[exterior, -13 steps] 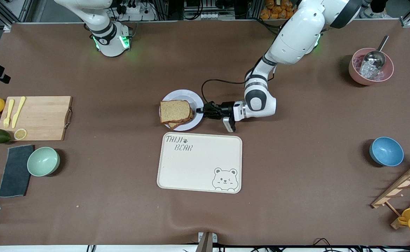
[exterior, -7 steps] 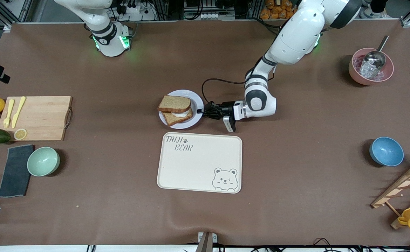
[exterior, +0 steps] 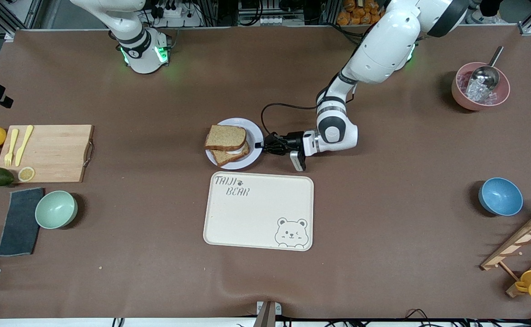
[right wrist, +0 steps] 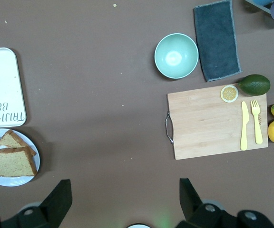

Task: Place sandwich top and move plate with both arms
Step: 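Drag the plate with the left gripper onto the white tray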

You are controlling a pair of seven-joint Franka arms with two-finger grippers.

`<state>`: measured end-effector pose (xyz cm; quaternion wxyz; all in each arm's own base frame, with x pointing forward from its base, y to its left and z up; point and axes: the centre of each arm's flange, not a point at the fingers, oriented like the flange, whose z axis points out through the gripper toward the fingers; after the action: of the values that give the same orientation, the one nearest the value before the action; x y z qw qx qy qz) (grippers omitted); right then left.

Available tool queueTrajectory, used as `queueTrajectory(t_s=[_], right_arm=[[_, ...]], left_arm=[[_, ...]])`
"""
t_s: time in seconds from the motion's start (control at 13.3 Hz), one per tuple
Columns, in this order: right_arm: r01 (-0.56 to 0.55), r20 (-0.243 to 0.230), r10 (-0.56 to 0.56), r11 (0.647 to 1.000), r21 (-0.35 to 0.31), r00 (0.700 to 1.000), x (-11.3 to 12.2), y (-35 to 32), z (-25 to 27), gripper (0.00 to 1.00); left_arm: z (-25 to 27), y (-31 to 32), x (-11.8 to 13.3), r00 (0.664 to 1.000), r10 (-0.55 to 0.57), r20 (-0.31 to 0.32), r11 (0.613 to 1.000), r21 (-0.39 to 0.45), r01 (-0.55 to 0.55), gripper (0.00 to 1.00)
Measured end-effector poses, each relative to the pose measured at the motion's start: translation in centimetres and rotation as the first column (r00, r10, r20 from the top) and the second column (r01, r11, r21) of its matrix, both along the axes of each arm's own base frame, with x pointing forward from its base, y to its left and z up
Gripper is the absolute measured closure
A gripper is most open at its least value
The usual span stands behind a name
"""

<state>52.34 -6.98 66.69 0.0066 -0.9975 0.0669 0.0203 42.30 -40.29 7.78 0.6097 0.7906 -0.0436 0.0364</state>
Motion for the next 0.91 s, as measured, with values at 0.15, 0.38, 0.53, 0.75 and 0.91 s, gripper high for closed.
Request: queueTrajectory(t_s=[0.15, 0.38, 0.53, 0.75, 0.91], right_arm=[[0.000, 0.000, 0.000, 1.000, 0.000, 1.000, 0.0, 0.0, 0.0, 0.00], [0.000, -0.001, 0.000, 1.000, 0.000, 1.000, 0.0, 0.0, 0.0, 0.00], [0.000, -0.001, 0.000, 1.000, 0.000, 1.000, 0.0, 0.0, 0.0, 0.00], [0.000, -0.001, 0.000, 1.000, 0.000, 1.000, 0.0, 0.0, 0.0, 0.00], [0.000, -0.001, 0.000, 1.000, 0.000, 1.000, 0.0, 0.0, 0.0, 0.00]], left_arm=[[0.0, -0.3, -0.4, 1.000, 0.017, -0.011, 1.000, -0.006, -0.017, 0.96], [-0.1, -0.8, -1.9, 0.998, 0.028, -0.059, 0.999, -0.027, -0.030, 0.96], [0.4, -0.7, -2.5, 0.996, 0.036, -0.087, 0.998, -0.050, -0.040, 0.96], [3.0, 0.0, -1.6, 0.994, 0.061, -0.095, 0.994, -0.081, -0.069, 0.96], [5.7, 0.4, -0.1, 0.992, 0.082, -0.098, 0.991, -0.094, -0.091, 0.96]])
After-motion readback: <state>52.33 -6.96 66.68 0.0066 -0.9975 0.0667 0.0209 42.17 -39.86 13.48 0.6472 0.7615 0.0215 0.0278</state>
